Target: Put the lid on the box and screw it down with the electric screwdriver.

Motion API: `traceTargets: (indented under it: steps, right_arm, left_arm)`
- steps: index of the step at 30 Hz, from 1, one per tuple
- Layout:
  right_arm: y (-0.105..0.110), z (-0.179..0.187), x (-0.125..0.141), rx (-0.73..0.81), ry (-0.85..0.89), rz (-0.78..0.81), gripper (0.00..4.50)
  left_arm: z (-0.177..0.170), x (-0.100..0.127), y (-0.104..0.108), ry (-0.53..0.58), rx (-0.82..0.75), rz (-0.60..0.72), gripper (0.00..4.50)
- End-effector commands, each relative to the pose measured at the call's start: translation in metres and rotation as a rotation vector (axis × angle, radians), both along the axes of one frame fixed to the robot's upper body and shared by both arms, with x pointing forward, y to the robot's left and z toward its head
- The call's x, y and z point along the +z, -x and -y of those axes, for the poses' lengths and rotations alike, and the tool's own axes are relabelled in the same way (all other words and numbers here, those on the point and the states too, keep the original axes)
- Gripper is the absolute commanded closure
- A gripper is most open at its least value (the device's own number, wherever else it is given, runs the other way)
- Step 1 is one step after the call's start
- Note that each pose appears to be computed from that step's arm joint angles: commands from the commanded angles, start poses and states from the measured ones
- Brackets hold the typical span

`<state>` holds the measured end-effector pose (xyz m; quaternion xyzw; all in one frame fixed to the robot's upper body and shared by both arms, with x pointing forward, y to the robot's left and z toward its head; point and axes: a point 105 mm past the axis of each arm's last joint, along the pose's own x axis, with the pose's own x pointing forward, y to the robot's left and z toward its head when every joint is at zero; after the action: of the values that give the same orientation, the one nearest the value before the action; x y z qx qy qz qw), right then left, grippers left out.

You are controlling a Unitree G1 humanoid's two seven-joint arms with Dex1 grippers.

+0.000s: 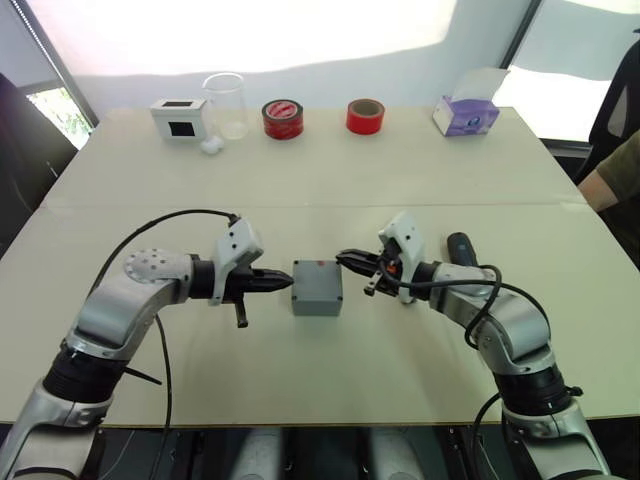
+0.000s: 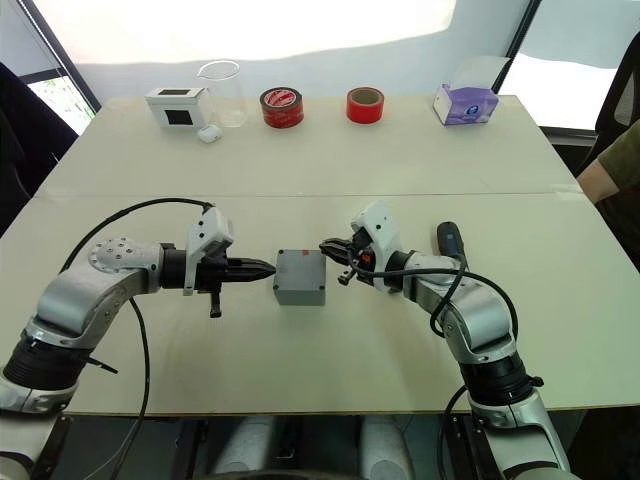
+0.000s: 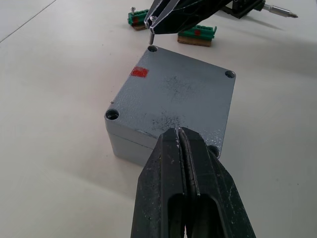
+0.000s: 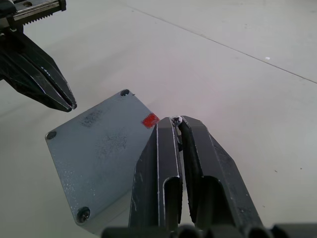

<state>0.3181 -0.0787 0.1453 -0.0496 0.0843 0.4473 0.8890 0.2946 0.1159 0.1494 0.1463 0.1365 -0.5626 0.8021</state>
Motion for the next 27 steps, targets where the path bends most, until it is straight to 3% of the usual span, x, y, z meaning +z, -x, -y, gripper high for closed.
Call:
traceTargets:
  steps: [1, 14, 27]
  right_arm:
    - [0.001, -0.003, 0.008, 0.02, -0.009, 0.031, 4.33]
    - [0.001, -0.005, 0.016, 0.023, -0.051, 0.037, 4.33]
    - [0.002, -0.002, 0.005, 0.015, -0.018, 0.012, 4.33]
  left_arm:
    - [0.002, 0.011, -0.001, 0.003, -0.015, 0.05, 4.5]
    - [0.002, 0.012, -0.002, 0.003, -0.015, 0.049, 4.5]
    - [0.002, 0.012, -0.002, 0.002, -0.014, 0.051, 4.5]
